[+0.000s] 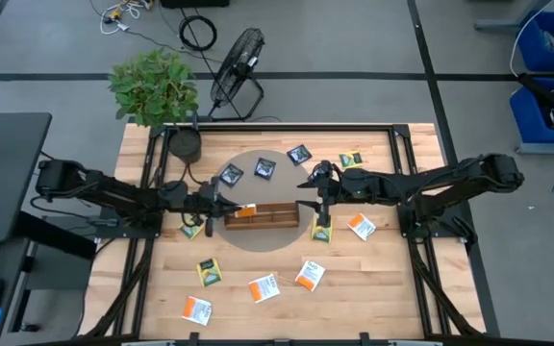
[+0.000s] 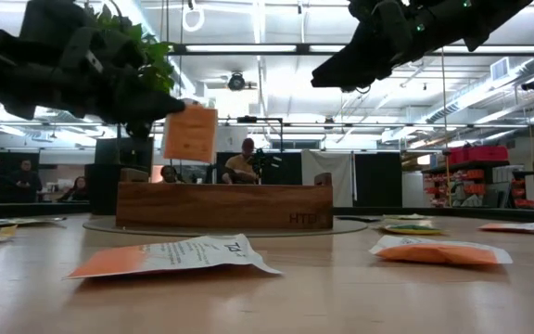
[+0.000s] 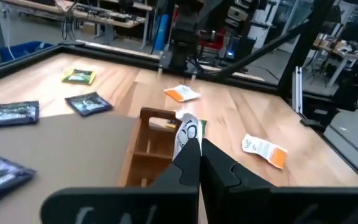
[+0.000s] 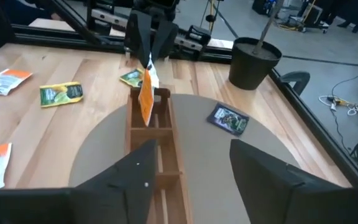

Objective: Pick & Place Tea
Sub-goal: Put the orange tea bag into the left compartment of the wooden organizer

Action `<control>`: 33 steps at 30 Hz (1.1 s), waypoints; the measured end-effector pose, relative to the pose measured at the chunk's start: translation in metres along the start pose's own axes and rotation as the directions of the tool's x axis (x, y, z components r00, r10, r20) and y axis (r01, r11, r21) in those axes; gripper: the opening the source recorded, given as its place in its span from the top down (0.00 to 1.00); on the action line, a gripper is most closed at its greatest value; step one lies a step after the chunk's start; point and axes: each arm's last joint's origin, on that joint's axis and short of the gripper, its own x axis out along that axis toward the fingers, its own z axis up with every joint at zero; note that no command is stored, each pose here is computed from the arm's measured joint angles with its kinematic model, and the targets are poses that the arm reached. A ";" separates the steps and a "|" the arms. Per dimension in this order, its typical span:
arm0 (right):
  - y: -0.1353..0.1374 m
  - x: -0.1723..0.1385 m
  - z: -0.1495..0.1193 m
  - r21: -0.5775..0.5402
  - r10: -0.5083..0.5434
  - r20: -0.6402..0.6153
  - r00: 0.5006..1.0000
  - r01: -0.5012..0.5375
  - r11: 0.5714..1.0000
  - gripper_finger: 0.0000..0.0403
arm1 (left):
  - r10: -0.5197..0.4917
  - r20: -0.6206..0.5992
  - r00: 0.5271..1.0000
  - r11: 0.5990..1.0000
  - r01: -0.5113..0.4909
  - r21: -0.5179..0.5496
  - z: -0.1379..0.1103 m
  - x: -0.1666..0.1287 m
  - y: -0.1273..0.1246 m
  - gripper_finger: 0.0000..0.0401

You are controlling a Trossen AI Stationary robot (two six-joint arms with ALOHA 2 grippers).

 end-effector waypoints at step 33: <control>-0.001 0.000 -0.002 0.011 -0.004 -0.014 1.000 0.004 1.000 0.49 | 0.134 -0.114 0.984 0.990 -0.129 0.053 0.001 -0.018 0.001 1.00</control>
